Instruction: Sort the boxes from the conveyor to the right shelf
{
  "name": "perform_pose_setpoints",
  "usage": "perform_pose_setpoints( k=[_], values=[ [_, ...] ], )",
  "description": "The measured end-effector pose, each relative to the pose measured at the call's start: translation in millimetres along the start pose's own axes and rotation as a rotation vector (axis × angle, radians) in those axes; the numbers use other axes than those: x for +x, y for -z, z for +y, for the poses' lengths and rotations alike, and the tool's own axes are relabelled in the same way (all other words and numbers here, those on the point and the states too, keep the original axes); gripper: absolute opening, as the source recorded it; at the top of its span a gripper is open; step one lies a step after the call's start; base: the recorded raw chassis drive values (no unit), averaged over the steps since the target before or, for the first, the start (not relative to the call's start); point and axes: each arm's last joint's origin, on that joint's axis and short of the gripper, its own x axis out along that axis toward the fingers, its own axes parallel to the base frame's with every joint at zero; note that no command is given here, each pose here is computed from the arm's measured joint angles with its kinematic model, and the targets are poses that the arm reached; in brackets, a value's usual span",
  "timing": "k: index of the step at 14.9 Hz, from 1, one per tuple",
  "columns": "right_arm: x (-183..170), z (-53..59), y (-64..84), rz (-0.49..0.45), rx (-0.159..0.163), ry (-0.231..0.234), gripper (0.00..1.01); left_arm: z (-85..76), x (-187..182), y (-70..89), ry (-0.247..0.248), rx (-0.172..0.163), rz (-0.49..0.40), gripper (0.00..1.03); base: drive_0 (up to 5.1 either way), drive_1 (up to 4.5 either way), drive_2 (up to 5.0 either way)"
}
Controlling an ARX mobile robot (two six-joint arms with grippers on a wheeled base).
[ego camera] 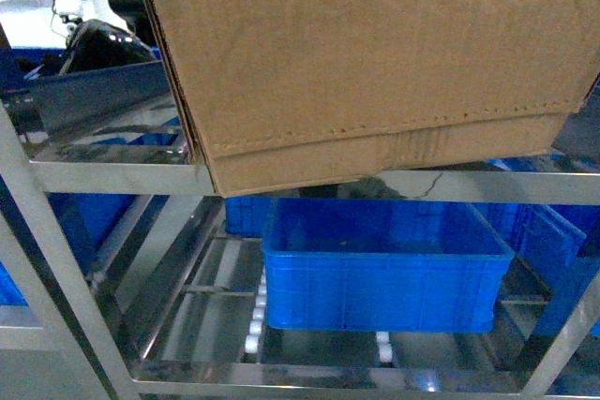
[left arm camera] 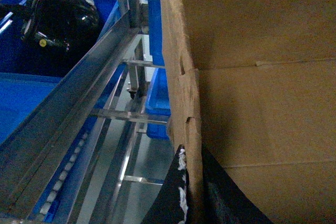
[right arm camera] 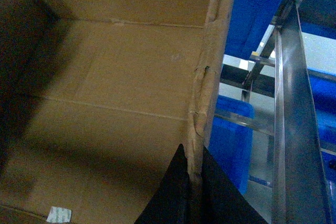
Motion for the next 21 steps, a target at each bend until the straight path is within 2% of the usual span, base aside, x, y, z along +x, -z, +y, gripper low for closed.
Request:
perform_pose_setpoints(
  k=[3, 7, 9, 13, 15, 17, 18, 20, 21],
  values=[
    [18, -5.3, -3.5, 0.002, -0.005, 0.027, 0.02, -7.6, 14, -6.8, -0.010, 0.000, -0.009, 0.02, 0.0, 0.00, 0.0],
    [26, -8.5, -9.6, -0.016, -0.032, 0.041, 0.02, -12.6, 23, -11.2, -0.023, -0.004, -0.026, 0.05, 0.0, 0.00, 0.0],
    [26, -7.8, -10.2, -0.018, -0.035, 0.039, 0.05, -14.4, 24, -10.4, -0.016, -0.007, -0.030, 0.29, 0.0, 0.00, 0.0],
    [29, 3.0, -11.3, -0.021, -0.045, -0.010, 0.55, -17.9, 26, -6.5, 0.004, -0.004, -0.021, 0.78, 0.0, 0.00, 0.0],
    [28, 3.5, -12.3, -0.026, -0.046, -0.021, 0.77, -20.8, 25, -6.5, 0.016, -0.003, -0.023, 1.00, 0.0, 0.00, 0.0],
    [29, 6.3, -16.0, -0.060, -0.060, -0.032, 1.00, -21.2, 25, -8.0, 0.018, -0.007, -0.028, 0.98, 0.0, 0.00, 0.0],
    [28, 9.9, -17.9, -0.121, -0.097, -0.039, 0.97, -21.4, 25, -9.2, 0.022, -0.016, -0.047, 0.98, 0.0, 0.00, 0.0],
    [26, 20.5, -15.6, -0.212, -0.154, -0.074, 0.98, -15.9, 21, -5.5, -0.002, -0.034, -0.096, 0.98, 0.0, 0.00, 0.0],
    [24, 24.0, -12.6, -0.217, -0.168, -0.077, 0.98, -12.3, 16, -4.4, -0.016, -0.039, -0.114, 0.98, 0.0, 0.00, 0.0]
  ],
)
